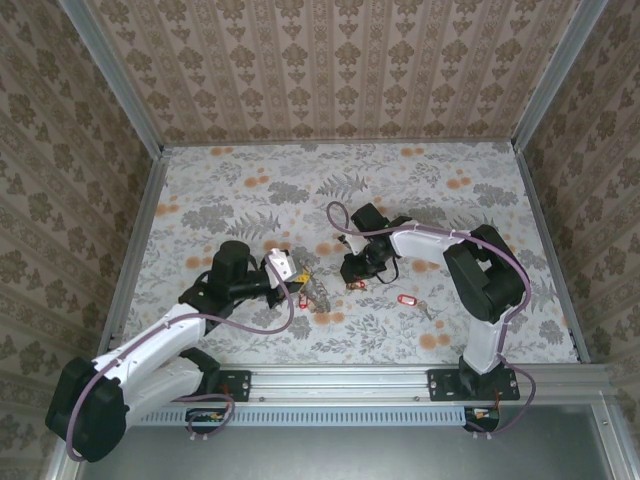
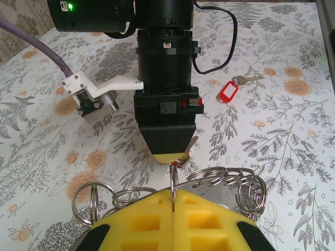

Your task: Put the keys on the keyring

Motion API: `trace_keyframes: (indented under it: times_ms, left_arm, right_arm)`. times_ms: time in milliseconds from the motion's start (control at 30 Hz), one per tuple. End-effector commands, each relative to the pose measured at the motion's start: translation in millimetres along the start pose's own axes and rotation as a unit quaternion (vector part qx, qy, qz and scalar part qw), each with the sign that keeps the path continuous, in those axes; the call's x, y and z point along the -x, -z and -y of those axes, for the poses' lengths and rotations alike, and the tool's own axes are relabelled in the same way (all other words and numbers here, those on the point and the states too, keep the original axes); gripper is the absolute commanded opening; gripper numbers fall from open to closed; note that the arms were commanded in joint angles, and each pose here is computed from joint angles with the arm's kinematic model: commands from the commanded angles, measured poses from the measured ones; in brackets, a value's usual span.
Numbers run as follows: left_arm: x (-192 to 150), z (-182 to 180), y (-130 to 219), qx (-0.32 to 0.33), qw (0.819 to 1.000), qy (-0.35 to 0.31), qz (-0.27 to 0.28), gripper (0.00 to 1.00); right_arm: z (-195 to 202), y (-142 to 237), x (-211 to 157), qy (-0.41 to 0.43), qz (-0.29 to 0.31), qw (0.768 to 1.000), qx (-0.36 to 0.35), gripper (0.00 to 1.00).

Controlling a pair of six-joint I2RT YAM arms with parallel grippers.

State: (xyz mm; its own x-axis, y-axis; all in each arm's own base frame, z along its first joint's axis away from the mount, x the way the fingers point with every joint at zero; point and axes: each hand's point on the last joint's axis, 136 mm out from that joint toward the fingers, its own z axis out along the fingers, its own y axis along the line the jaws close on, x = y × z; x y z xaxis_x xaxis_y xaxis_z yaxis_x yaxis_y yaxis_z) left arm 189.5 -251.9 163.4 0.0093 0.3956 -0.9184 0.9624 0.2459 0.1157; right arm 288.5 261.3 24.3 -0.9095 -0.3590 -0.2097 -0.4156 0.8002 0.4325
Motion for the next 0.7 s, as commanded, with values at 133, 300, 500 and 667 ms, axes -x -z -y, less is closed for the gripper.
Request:
trace_keyframes:
  times_ms: [133,300,500,667]
  left_arm:
    - [18.5,-0.8,1.3,-0.005,1.000,-0.017,0.021,0.00]
    - [18.7,-0.6,1.6,-0.005,1.000,-0.018,0.021,0.00]
    - [18.8,-0.3,1.7,-0.005,1.000,-0.019,0.021,0.00]
    - [18.7,-0.3,1.8,-0.005,1.000,-0.019,0.021,0.00]
  right_arm:
    - [-12.1,9.0,-7.2,0.010,-0.011,1.000,0.007,0.21]
    - [-7.5,9.2,-7.3,0.012,-0.014,1.000,-0.013,0.19]
    - [-12.8,11.7,-6.8,0.020,-0.012,1.000,-0.009,0.20]
    - [-12.0,14.4,-14.5,0.023,-0.023,0.999,-0.020,0.21]
